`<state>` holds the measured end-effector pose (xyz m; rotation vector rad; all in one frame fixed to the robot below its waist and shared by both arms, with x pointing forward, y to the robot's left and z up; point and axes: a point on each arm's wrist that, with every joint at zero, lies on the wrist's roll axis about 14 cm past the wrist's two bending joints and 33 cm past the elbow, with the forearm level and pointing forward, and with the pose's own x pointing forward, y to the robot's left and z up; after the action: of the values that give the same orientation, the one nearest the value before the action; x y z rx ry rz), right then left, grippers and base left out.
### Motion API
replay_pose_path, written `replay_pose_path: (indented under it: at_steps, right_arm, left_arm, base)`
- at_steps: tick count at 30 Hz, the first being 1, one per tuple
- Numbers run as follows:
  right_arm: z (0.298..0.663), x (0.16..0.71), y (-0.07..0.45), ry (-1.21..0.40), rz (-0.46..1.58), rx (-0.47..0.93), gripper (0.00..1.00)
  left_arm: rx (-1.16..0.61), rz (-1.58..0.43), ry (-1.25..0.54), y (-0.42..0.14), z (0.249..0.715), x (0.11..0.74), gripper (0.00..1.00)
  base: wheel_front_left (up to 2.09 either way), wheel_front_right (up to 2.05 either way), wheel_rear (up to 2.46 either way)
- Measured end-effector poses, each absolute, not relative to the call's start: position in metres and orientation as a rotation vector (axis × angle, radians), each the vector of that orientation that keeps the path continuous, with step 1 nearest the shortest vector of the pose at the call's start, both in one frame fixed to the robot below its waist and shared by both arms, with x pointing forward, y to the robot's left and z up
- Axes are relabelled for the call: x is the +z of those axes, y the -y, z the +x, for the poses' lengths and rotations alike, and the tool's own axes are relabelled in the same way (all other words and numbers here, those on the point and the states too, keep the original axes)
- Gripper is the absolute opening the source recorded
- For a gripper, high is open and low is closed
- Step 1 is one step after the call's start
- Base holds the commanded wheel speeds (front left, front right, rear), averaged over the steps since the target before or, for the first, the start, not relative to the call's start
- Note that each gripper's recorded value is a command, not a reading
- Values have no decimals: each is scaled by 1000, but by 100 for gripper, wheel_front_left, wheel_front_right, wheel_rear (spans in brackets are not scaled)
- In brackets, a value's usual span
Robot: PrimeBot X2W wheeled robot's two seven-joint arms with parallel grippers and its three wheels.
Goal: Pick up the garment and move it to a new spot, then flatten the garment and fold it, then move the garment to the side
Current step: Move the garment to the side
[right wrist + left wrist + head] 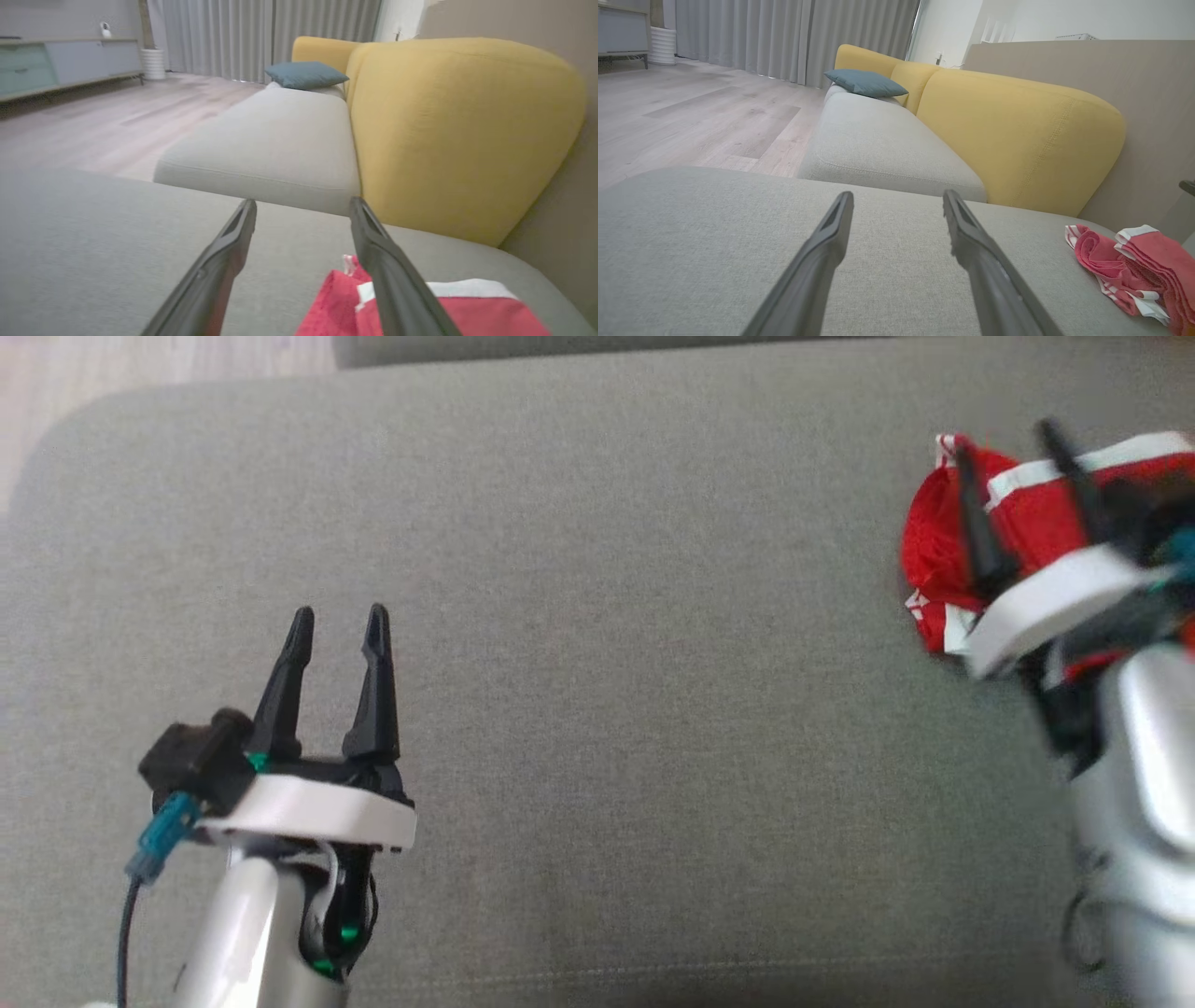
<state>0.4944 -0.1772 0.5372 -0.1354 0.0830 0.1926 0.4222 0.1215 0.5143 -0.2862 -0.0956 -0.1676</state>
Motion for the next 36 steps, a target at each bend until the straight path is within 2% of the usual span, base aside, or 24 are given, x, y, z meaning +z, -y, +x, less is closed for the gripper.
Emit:
replay_pose_path:
  at_steps: [7, 14, 24, 36]
  right_arm:
    - [445, 516, 123, -24, 19, 260, 100]
    - [410, 501, 122, 11, 85, 236, 100]
    - [383, 488, 114, -3, 156, 246, 100]
    - [380, 497, 114, 28, 179, 245, 100]
  left_arm:
    - [-139, -278, 131, -130, 403, 528, 100]
    - [-125, -272, 117, -133, 380, 524, 100]
    - [-90, -251, 110, -138, 362, 521, 100]
    - [-89, -254, 120, -138, 361, 524, 100]
  base:
    - [0, 0, 0]
    - [0, 0, 0]
    - [0, 0, 0]
    - [0, 0, 0]
